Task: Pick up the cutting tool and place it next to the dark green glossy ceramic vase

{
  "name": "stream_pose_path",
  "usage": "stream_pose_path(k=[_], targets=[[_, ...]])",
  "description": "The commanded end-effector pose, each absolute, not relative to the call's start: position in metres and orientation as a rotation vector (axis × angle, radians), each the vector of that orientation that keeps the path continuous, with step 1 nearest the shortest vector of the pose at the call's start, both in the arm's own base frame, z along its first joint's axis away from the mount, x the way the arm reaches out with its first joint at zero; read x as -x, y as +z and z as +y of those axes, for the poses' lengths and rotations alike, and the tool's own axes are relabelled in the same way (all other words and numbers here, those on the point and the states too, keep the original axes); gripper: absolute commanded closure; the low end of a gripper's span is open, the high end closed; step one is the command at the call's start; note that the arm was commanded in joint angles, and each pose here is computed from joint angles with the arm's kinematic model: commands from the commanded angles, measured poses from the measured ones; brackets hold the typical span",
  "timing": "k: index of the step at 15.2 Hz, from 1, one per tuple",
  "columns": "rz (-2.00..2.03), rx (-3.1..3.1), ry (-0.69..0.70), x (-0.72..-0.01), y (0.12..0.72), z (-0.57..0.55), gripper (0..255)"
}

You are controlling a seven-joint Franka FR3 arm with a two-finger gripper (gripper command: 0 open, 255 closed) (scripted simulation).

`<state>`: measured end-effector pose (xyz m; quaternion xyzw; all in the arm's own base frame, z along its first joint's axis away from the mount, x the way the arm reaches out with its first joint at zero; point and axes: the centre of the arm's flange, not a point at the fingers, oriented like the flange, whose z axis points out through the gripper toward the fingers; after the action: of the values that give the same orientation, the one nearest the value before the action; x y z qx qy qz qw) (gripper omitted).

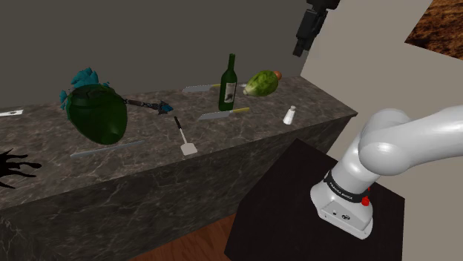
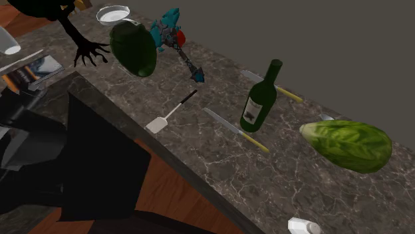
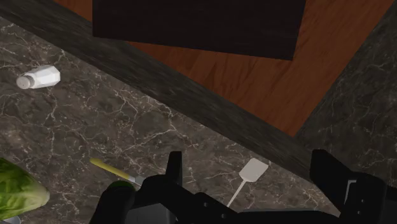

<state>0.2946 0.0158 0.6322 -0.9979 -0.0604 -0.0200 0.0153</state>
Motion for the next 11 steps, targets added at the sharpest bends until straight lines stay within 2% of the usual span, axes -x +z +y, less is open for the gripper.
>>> stream_pose_path(k=[1,11], targets=[[-0.188,3.105,-0.062,-0.295,0.632,0.016,0],[-0.559,3.059,-0.087,-0.353,0.53,-0.044,0]])
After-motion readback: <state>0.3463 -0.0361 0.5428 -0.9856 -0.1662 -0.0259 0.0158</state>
